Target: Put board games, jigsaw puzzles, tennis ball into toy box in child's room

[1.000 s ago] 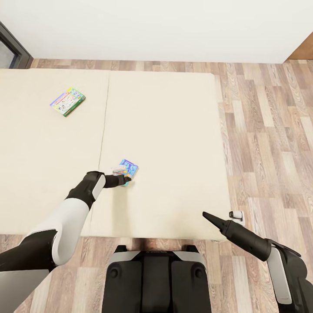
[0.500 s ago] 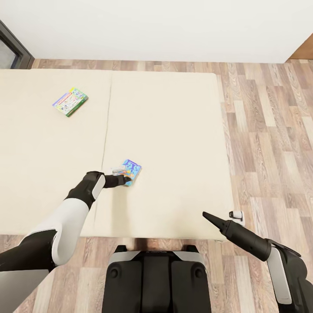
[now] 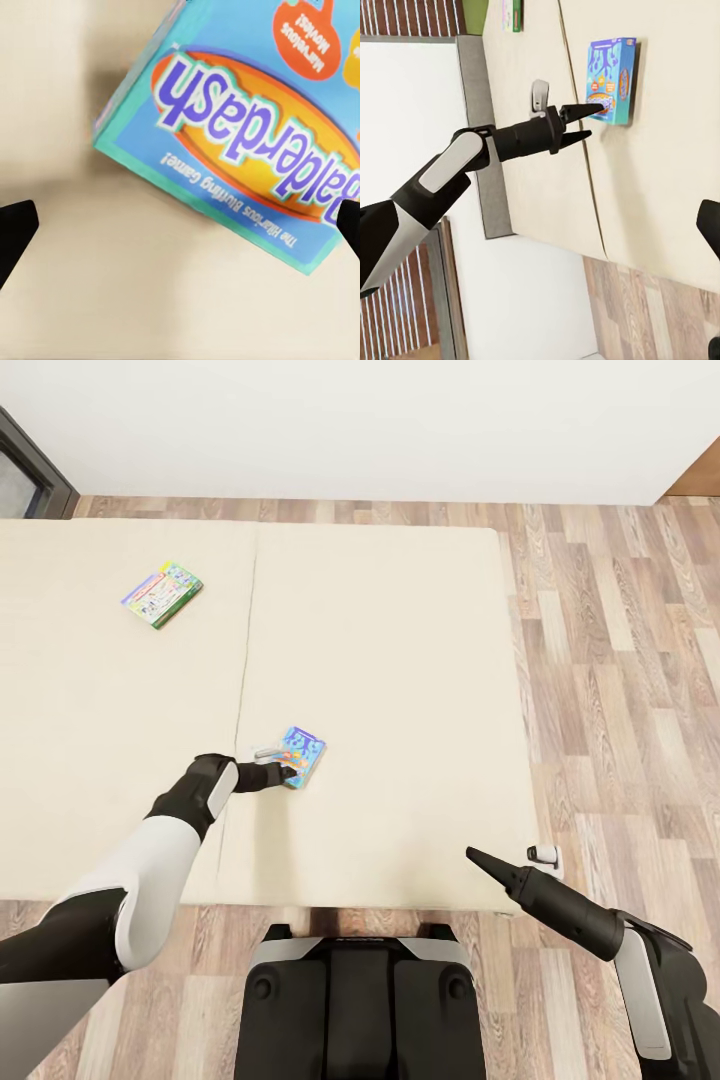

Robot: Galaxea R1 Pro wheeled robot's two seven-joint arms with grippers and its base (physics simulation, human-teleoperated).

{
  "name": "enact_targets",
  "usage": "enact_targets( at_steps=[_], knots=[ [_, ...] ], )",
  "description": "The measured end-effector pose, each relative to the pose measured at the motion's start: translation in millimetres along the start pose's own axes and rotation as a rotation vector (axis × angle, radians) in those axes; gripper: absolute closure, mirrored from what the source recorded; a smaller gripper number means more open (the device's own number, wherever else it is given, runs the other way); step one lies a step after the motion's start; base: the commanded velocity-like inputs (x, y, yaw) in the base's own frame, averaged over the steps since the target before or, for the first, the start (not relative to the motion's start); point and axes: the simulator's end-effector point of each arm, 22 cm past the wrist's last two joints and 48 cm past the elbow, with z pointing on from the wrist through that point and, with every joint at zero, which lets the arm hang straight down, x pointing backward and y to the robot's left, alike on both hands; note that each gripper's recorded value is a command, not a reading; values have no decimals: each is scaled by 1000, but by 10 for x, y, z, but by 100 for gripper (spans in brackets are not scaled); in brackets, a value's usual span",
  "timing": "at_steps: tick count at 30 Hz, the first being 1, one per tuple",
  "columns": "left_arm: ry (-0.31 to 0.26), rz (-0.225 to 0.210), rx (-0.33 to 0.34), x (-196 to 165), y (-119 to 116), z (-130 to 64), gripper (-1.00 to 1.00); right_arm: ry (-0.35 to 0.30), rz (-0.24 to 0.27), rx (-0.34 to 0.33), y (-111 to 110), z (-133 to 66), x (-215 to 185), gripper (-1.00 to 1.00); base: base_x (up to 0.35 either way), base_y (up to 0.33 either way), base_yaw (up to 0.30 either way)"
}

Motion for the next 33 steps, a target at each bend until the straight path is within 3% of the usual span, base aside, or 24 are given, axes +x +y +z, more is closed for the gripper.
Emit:
enact_targets(
  at_steps=[15, 33],
  knots=[
    [-21, -1, -4, -107, 1, -33, -100, 2, 2, 24, -53, 15, 14, -100, 0, 0, 0],
    [-103, 14, 7, -468, -109, -153, -100, 3, 1, 34, -75, 15, 14, -100, 0, 0, 0]
  ],
)
